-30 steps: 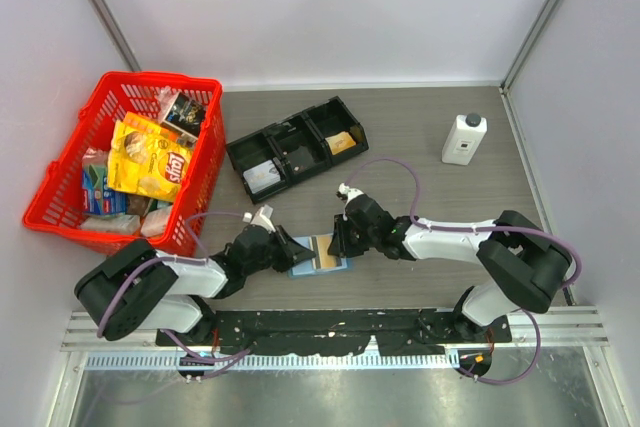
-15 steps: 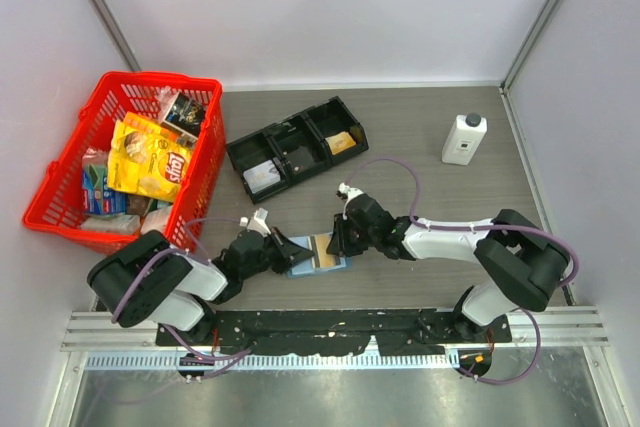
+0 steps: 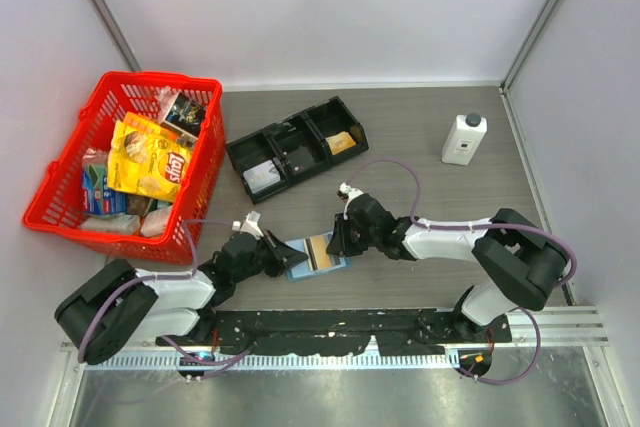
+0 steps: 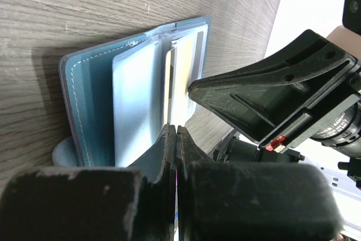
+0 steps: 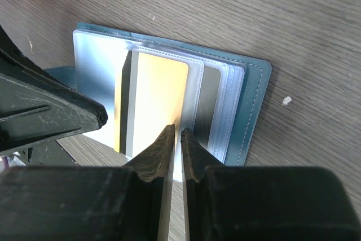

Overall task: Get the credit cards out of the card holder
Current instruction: Remove the credit card from the card holder.

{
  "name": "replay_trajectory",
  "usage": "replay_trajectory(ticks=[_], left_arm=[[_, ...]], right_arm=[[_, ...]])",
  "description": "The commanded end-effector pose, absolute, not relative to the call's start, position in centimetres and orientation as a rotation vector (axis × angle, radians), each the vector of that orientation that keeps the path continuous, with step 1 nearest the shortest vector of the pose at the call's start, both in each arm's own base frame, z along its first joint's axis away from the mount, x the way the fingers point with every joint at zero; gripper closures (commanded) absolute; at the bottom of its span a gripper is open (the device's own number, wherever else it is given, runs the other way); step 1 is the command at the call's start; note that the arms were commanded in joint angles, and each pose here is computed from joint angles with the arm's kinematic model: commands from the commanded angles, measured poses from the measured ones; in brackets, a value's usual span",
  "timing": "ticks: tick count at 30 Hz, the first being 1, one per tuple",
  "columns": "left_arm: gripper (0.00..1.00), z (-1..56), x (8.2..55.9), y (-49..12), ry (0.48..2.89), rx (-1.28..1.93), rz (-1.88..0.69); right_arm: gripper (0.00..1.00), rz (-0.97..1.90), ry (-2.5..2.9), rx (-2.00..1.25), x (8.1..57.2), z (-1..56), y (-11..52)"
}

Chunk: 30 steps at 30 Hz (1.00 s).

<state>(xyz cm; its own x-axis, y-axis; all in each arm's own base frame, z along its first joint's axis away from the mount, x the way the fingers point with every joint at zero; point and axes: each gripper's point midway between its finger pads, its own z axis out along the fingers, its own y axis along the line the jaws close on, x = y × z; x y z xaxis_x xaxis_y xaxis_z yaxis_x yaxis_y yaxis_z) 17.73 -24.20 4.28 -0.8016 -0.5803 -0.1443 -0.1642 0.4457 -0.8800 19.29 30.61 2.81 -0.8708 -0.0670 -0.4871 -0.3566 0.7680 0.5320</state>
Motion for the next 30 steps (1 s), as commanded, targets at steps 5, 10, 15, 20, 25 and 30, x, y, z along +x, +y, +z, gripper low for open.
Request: replay_trajectory(ticks=[5, 10, 15, 20, 25, 30], left_arm=[[0.57, 4.3, 19.3, -23.1, 2.23, -0.68, -1.23], [0.52, 3.5, 19.3, -23.2, 2.249, -0.688, -1.219], [0.61, 3.9, 19.8, -24.3, 2.239, -0.639, -1.267], [0.71, 3.6, 19.9, -25.1, 2.241, -0.62, -1.313], [0.85, 3.5, 19.9, -25.2, 2.218, -0.607, -1.339], [1.0, 3.9, 19.8, -24.4, 2.186, -0.615, -1.331]], right_arm=[[0.85, 0.718, 2.662, -0.341, 17.8, -1.2, 27.4], [0.85, 0.734, 2.658, -0.354, 17.9, -1.0, 27.7], [0.85, 0.742, 2.661, -0.358, 17.8, -1.2, 27.7], [0.85, 0.753, 2.657, -0.359, 17.8, -1.1, 27.8], [0.85, 0.75, 2.658, -0.357, 17.7, -1.1, 27.6], [0.85, 0.744, 2.664, -0.347, 17.7, -1.3, 27.1]])
